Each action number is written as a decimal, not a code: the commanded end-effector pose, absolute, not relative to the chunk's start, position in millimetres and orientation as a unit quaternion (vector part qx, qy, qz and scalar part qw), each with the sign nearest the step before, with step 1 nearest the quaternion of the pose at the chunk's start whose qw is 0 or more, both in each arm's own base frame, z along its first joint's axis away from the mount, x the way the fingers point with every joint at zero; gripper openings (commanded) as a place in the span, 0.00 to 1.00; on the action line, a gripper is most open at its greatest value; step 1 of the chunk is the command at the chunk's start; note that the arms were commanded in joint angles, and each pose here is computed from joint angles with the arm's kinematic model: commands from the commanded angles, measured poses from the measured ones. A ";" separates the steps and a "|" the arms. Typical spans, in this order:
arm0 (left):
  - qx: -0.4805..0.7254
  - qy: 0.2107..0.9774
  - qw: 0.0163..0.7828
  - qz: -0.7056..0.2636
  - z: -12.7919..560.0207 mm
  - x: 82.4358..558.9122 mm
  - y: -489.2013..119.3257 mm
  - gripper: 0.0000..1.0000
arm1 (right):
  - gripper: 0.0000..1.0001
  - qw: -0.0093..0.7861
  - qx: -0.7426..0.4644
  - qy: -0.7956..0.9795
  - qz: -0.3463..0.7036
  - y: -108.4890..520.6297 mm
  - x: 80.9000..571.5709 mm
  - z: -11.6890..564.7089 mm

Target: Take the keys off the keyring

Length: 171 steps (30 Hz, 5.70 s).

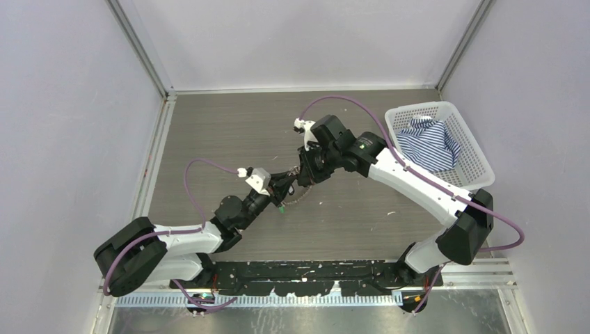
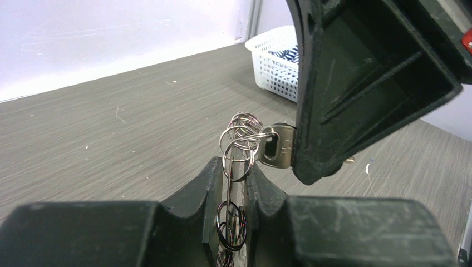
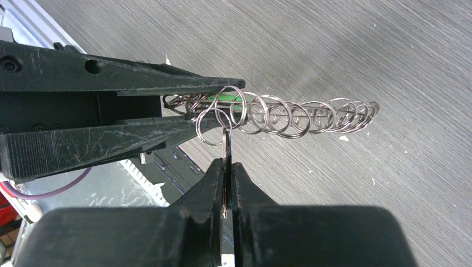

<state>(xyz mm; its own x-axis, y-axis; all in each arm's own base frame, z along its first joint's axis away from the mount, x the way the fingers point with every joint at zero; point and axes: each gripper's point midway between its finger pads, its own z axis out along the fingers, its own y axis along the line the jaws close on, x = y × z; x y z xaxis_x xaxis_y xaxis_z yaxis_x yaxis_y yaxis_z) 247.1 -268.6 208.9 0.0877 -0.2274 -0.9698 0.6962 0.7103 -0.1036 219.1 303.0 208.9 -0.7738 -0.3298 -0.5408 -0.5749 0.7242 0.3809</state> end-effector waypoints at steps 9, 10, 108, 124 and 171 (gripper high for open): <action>-0.030 0.505 0.801 -0.320 302.4 276.4 -207.5 0.00 | 0.01 0.160 -0.293 0.921 0.199 277.4 177.7 181.3; -0.031 0.505 0.801 -0.321 303.0 276.7 -207.8 0.00 | 0.01 0.158 -0.299 0.920 0.199 278.8 175.7 180.4; 0.331 0.517 0.689 -0.386 195.7 209.3 -334.6 0.01 | 0.01 0.188 -0.270 0.918 0.223 260.3 188.0 199.8; 0.300 0.584 0.669 -0.347 233.4 220.7 -335.7 0.00 | 0.01 0.157 -0.284 0.916 0.236 275.6 166.3 178.2; 0.200 0.670 0.631 -0.337 162.7 163.0 -340.1 0.14 | 0.01 0.261 -0.187 0.931 0.172 229.9 190.0 122.1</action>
<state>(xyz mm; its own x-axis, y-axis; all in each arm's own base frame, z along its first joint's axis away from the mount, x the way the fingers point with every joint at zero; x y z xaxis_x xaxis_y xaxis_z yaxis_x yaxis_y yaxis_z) 166.1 -339.4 153.2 -0.1105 -0.1190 -0.9867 0.6894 0.7060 -0.1623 184.5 227.6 109.3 -0.8324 -0.2599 -0.4894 -0.4065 0.8866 0.2206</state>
